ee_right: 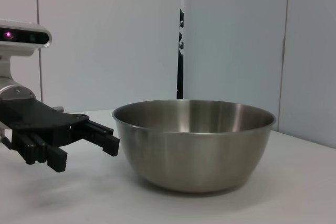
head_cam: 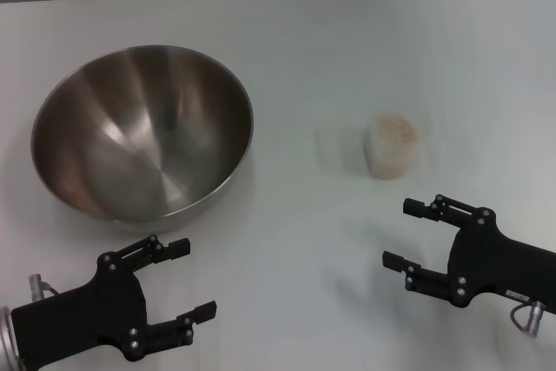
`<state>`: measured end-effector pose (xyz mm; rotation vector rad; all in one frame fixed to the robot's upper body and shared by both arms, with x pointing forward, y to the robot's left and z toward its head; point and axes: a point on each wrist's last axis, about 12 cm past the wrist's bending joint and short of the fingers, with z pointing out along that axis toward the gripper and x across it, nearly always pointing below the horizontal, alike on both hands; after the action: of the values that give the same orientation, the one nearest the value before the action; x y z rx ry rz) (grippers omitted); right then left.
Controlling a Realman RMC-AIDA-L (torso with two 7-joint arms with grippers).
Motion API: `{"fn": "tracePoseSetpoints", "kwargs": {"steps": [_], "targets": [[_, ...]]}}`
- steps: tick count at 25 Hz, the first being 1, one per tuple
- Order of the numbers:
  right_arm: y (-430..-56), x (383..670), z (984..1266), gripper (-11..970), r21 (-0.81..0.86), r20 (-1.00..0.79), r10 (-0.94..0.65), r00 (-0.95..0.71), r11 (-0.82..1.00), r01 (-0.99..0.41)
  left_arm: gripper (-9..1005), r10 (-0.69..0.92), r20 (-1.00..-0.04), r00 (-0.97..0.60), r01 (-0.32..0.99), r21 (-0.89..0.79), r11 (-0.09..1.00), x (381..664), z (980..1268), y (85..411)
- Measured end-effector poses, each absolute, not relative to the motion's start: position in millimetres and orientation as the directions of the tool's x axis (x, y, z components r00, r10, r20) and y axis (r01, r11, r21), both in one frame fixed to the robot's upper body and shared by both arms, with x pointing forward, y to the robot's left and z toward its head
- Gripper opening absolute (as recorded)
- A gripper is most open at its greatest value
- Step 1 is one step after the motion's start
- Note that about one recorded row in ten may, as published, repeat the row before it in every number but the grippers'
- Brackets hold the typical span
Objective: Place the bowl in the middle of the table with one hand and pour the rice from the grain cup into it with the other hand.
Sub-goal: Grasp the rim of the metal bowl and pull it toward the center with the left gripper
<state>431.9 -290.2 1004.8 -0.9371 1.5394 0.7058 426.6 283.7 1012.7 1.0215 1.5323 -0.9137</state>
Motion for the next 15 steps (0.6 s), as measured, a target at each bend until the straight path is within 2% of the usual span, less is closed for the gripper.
{"fn": "tracePoseSetpoints", "kwargs": {"steps": [15], "targets": [[-290.5, 431.6, 1005.7, 726, -0.060, -0.984, -0.174, -0.034, 0.505, -0.861, 814, 0.142, -0.984, -0.104, 0.937, -0.050, 0.345, 424.9, 1013.0, 283.2]]}}
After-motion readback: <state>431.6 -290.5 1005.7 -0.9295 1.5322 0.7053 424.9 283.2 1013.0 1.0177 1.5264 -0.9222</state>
